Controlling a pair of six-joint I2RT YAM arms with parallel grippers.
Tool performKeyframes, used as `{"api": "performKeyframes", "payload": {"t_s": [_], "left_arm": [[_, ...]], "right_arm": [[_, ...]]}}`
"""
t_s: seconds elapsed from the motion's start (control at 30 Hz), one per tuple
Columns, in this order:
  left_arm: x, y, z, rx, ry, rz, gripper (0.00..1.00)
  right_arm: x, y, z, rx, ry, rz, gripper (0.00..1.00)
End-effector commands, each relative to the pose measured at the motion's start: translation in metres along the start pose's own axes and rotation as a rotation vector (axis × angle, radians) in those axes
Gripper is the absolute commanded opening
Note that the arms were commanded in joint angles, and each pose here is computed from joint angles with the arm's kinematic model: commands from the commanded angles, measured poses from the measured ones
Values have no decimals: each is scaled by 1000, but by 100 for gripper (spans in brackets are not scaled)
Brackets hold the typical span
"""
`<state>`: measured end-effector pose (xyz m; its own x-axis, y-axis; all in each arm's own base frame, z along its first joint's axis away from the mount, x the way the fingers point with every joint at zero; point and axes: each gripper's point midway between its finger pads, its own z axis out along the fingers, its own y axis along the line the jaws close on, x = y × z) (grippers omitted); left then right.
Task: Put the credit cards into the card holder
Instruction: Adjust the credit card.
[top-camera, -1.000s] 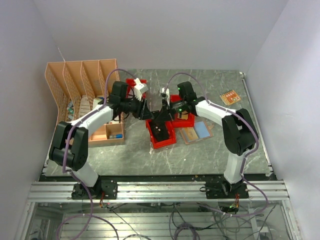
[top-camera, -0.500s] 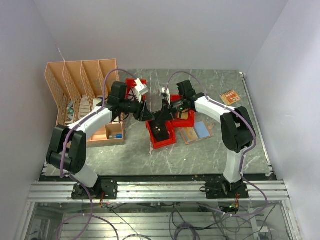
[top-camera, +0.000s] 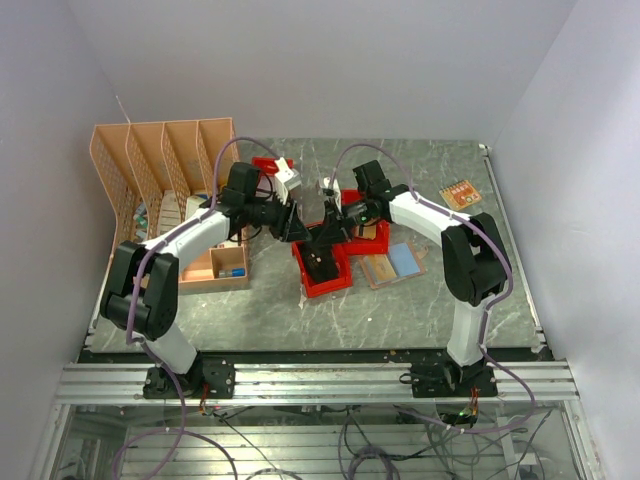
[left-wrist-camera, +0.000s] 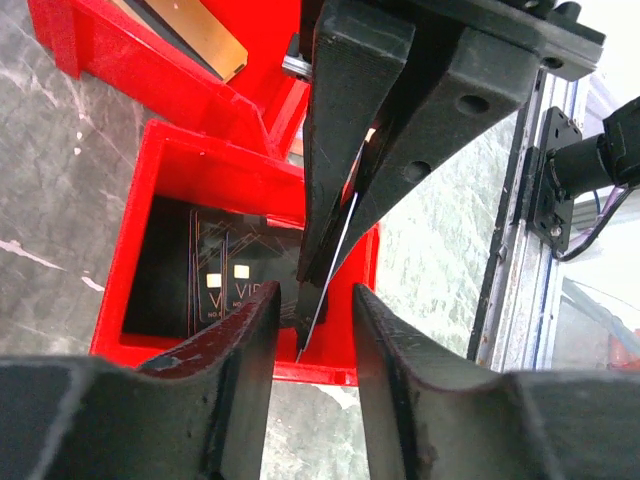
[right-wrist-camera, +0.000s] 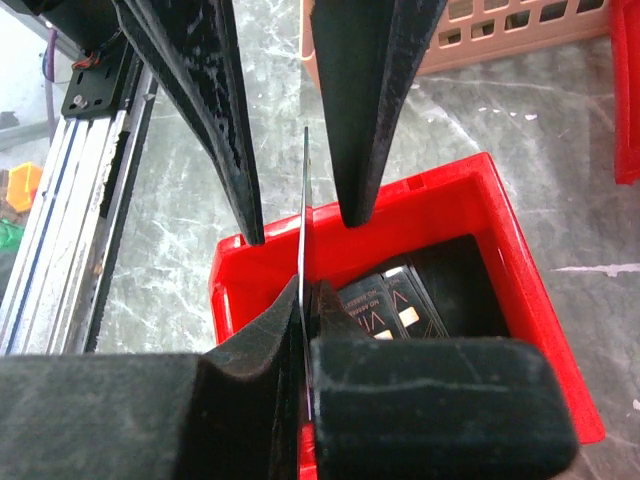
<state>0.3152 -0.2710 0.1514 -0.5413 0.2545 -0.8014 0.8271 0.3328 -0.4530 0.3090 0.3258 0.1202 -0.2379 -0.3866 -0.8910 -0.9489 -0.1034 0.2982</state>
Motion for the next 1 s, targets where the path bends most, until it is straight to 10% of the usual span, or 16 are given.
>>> {"api": "performKeyframes", "payload": {"t_s": [0.0,0.97], "left_arm": [[-13,0,-3,-37,-6,41,49],[-21,3,-16,73,-59,-42,37]], "right_arm": [[-8,-1,1,-12,-10,-42,0],[-1,-2,4,-33,3,-28,0]]}}
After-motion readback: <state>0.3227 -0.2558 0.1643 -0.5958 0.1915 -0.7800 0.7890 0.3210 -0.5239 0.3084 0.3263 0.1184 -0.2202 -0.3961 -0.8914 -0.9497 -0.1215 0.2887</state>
